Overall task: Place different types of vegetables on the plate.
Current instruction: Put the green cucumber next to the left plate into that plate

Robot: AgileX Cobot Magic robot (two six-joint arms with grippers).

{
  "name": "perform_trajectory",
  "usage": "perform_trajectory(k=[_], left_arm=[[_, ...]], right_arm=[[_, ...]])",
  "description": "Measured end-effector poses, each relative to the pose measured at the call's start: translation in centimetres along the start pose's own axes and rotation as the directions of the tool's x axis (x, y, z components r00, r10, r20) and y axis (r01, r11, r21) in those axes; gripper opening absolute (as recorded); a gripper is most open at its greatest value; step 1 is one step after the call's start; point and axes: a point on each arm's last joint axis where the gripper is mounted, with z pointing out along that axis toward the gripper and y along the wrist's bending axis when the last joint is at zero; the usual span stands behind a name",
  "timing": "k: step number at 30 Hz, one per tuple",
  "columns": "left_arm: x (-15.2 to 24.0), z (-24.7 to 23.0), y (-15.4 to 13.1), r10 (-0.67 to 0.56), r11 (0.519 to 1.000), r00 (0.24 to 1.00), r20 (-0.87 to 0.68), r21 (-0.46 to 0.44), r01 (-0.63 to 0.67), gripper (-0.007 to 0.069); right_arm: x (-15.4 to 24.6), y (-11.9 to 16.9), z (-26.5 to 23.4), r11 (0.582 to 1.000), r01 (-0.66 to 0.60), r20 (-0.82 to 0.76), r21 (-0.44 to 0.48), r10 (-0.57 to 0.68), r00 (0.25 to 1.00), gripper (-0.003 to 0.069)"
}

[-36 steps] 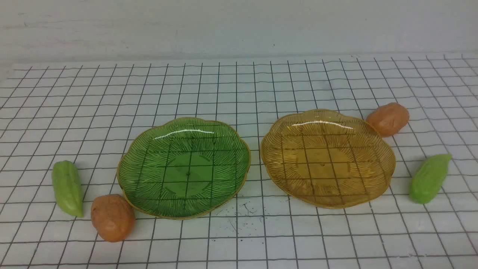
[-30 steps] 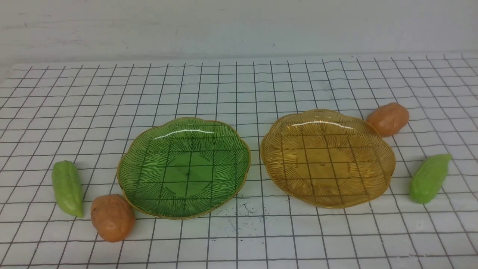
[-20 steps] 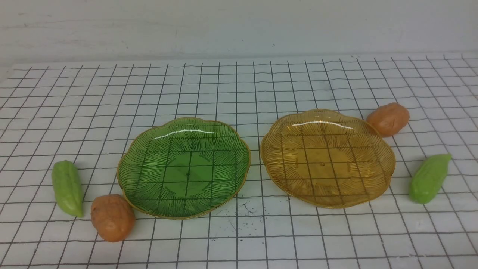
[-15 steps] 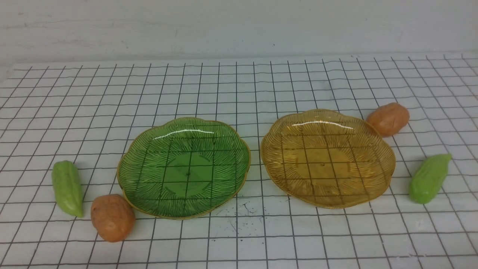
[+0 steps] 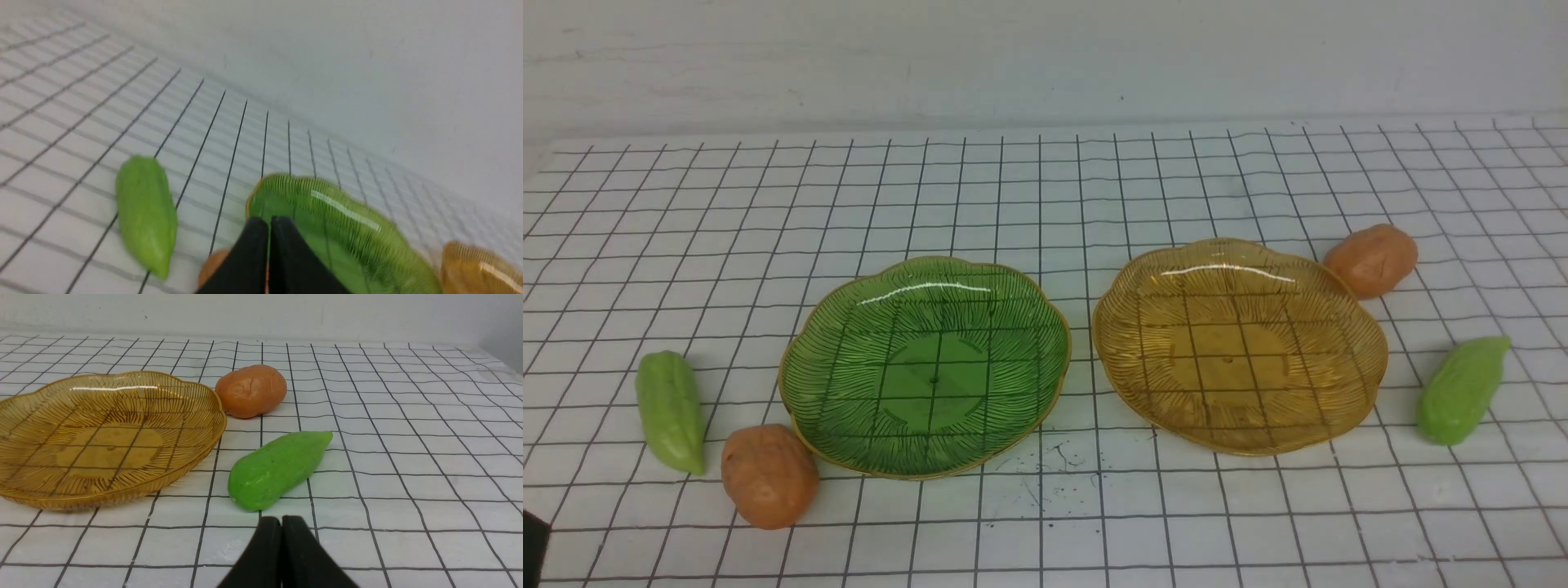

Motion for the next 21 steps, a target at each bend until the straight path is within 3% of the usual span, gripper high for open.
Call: perform_trajectory(k=[4,8,12,17,19,20,21], left_arm=[[-1.8,-0.2,-0.4,-0.016,0.999,0.979,0.203,0.042,0.008,-0.0008],[-4.4,-0.9,-1.1,-0.054,0.995,0.911,0.408,0.097,0.016,-0.0008],[-9.2,-2.1,-3.9,-0.053,0.989,0.885,0.462,0.150,-0.019,-0.0008],[-15.3,-2.2,-7.7,0.179,0.971,0.923,0.340,0.087,-0.221,-0.0008],[-17.4,-1.0,-9.0,0.251,0.965,0.957,0.146,0.041,-0.259,-0.0008],[-18.2,0.6,-9.4,0.278,0.960,0.959,-0.045,0.004,-0.279,-0.0008],[-18.4,0.8,-9.5,0.278,0.960,0.959,-0.047,0.003,-0.279,-0.0008]], right_arm=[[0.0,0.0,0.0,1.000,0.000,0.000,0.000,0.000,1.000,-0.0014],[0.0,0.0,0.0,1.000,0.000,0.000,0.000,0.000,1.000,-0.0014],[0.0,0.0,0.0,1.000,0.001,0.000,0.000,-0.001,1.000,-0.0014],[0.0,0.0,0.0,1.000,0.008,0.000,0.002,-0.008,1.000,-0.0014],[0.0,0.0,0.0,1.000,0.006,0.000,0.002,-0.006,1.000,-0.0014],[0.0,0.0,0.0,1.000,-0.006,0.005,-0.002,0.006,1.000,-0.0014],[-0.1,0.0,0.0,1.000,-0.013,0.009,-0.004,0.013,1.000,-0.0014]])
